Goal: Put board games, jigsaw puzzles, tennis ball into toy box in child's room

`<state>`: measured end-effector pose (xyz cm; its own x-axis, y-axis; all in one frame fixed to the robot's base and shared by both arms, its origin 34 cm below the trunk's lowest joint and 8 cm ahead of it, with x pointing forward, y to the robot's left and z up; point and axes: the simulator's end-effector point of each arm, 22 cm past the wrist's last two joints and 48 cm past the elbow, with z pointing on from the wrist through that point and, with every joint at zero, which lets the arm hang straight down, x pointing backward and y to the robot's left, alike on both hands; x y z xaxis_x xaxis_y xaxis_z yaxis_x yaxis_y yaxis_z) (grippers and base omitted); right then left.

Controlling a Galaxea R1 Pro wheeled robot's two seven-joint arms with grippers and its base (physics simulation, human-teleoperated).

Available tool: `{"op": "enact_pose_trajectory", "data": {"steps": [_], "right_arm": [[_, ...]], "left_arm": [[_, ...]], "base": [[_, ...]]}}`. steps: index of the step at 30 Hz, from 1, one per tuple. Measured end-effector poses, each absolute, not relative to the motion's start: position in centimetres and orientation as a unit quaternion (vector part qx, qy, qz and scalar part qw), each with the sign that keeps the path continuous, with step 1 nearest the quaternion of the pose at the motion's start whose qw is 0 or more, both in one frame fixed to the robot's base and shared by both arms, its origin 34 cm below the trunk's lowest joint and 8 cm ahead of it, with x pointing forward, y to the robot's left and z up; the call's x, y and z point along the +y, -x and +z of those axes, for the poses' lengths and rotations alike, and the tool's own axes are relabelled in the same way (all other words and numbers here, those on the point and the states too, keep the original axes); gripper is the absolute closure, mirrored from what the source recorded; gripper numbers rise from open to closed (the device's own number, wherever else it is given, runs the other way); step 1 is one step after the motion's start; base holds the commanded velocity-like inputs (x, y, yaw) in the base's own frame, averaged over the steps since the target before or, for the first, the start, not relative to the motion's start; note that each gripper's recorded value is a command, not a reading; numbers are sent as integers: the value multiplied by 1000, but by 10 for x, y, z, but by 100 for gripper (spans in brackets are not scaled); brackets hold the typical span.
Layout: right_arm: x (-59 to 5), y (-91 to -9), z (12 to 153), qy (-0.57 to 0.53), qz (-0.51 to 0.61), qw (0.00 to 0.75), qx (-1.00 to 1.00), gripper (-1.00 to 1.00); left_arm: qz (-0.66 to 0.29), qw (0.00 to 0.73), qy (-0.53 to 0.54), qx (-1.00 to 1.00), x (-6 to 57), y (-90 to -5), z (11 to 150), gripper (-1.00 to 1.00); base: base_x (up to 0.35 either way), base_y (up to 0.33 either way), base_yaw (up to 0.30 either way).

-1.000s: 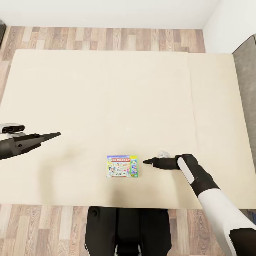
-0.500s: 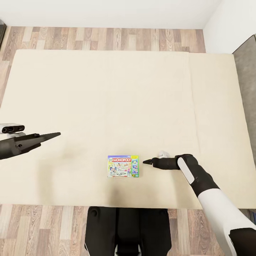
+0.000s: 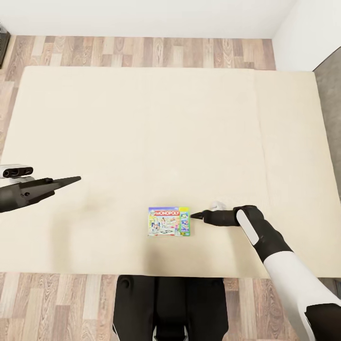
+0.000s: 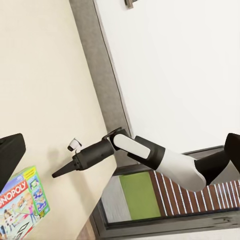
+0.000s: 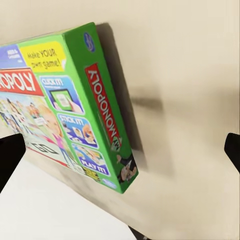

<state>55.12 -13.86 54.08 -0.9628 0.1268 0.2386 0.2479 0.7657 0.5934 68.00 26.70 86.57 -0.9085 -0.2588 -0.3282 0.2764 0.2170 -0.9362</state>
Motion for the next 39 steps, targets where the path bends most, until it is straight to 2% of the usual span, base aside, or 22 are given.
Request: {"op": "enact_pose_trajectory", "data": {"steps": [33, 39], "right_arm": [[-140, -551, 540, 100, -326, 93, -936, -100], [-139, -551, 541, 100, -327, 93, -935, -100]], "left_arm": [[-625, 215, -6, 750, 268, -680, 866, -100], [-625, 216, -5, 750, 268, -681, 866, -100]], "base": [[0, 164, 0], [0, 56, 0]]}}
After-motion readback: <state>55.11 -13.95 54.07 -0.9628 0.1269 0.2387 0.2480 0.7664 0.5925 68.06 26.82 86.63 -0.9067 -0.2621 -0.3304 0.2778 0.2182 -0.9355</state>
